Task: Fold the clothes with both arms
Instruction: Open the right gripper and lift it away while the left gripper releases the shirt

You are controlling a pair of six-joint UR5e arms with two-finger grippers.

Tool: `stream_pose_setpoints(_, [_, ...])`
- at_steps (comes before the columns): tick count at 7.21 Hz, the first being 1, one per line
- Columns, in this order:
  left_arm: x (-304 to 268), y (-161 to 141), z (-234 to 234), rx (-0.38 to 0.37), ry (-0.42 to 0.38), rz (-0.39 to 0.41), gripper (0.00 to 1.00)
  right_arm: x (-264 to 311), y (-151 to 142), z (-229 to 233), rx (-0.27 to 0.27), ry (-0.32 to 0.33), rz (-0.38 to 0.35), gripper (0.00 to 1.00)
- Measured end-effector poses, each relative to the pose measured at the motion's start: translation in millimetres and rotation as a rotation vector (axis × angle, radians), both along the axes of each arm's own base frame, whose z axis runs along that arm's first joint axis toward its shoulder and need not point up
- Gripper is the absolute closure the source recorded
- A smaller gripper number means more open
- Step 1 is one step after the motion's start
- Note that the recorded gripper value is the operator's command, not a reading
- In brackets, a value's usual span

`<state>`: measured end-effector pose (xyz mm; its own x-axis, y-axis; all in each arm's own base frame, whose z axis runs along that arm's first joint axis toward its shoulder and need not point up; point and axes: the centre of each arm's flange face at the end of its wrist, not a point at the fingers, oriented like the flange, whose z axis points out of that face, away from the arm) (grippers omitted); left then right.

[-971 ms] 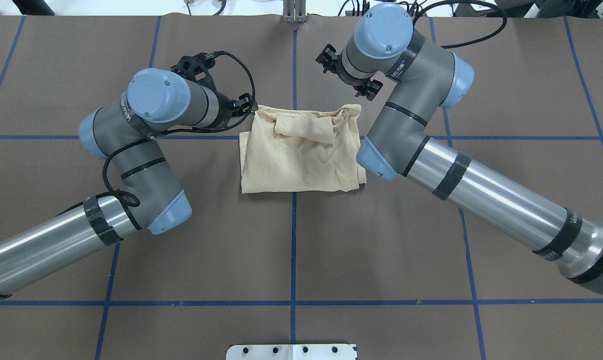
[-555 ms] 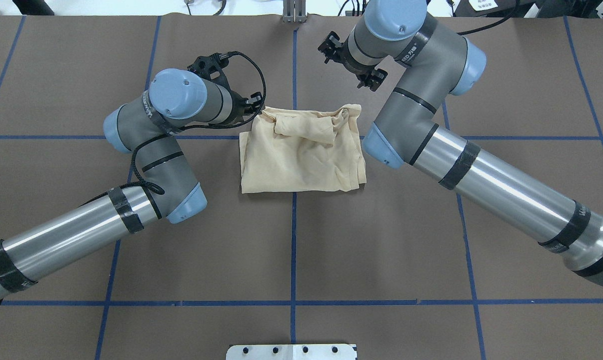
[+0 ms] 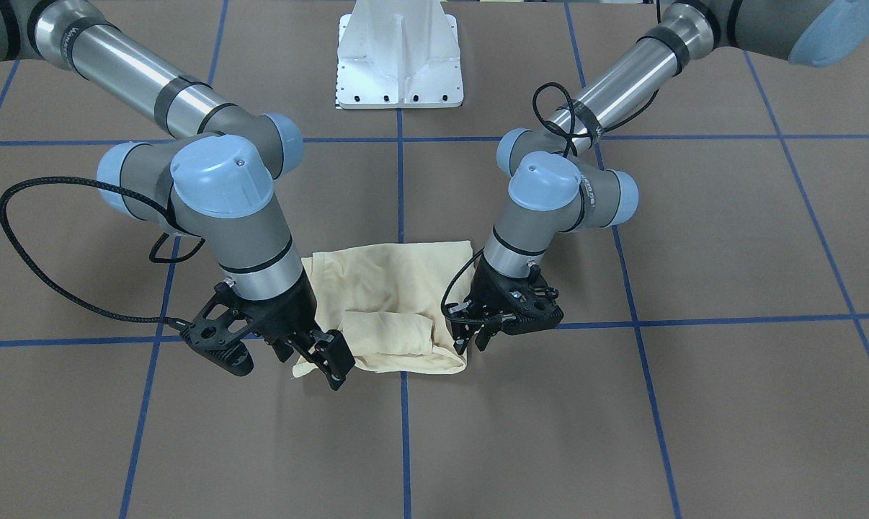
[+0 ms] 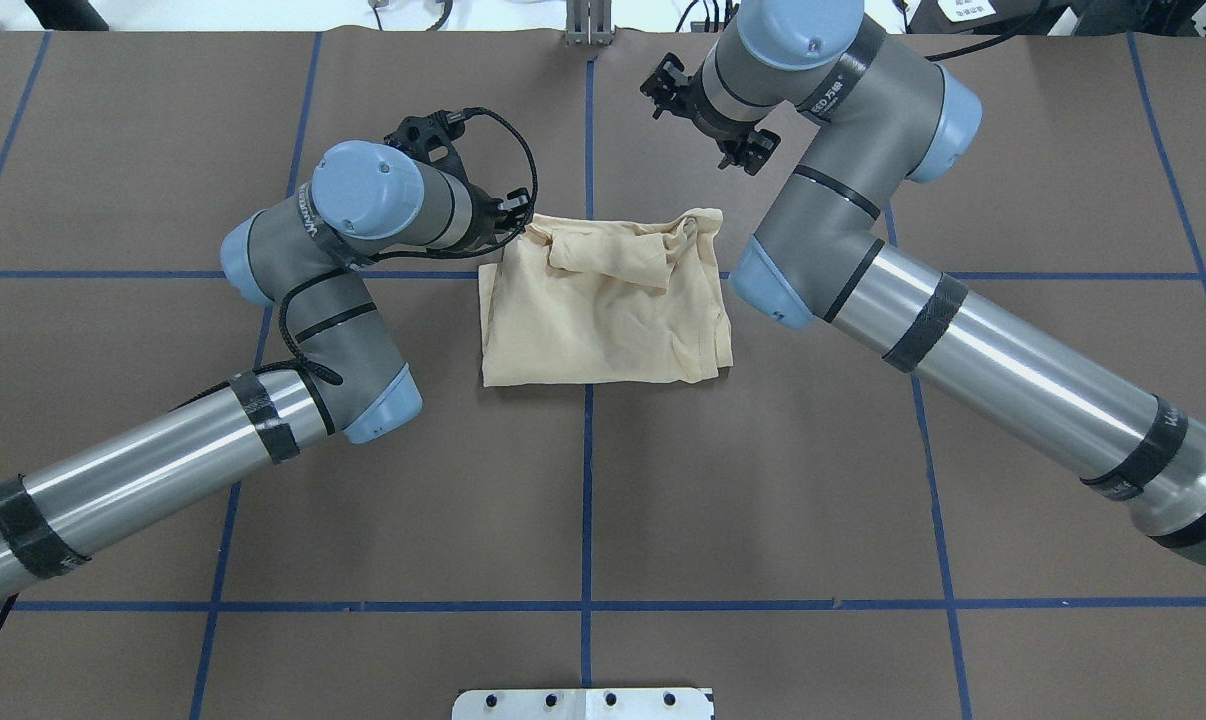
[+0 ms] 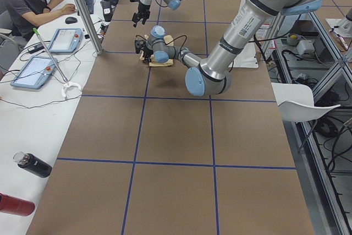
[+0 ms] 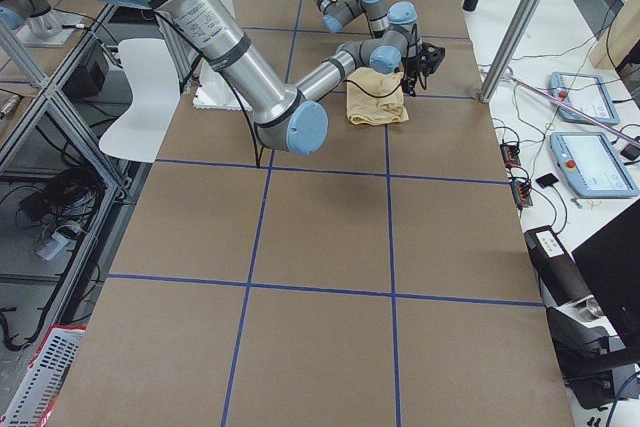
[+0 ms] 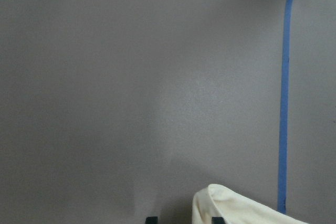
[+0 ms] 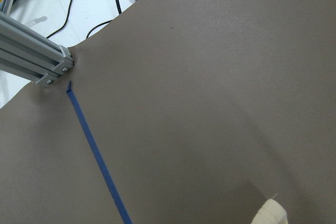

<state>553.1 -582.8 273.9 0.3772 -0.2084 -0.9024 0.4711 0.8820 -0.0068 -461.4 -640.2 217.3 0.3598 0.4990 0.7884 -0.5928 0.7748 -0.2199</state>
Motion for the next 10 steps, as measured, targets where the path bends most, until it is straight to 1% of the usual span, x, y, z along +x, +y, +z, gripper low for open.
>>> stream_pose_setpoints(1, [5,4,-3,0.002,0.003,0.008,0.75,2,-1,2,0.004,0.004,-0.001,0.01])
stream_pose_setpoints(2, [9,8,-3,0.002,0.003,0.015,1.00,4,-3,4,0.007,0.009,-0.002,0.01])
stream_pose_setpoints(5, [9,9,-1,0.002,0.000,0.020,1.00,6,-4,4,0.010,0.011,-0.002,0.01])
stream_pose_setpoints(7, [-3,-1,2,-0.005,-0.008,0.008,1.00,6,-4,4,0.011,0.011,-0.002,0.01])
stream_pose_setpoints(9, [-16,-9,12,-0.027,-0.011,0.017,1.00,7,-5,6,0.008,0.013,-0.001,0.01])
stream_pose_setpoints(10, [-20,-9,20,-0.036,-0.015,0.021,1.00,7,-5,7,0.007,0.015,-0.001,0.01])
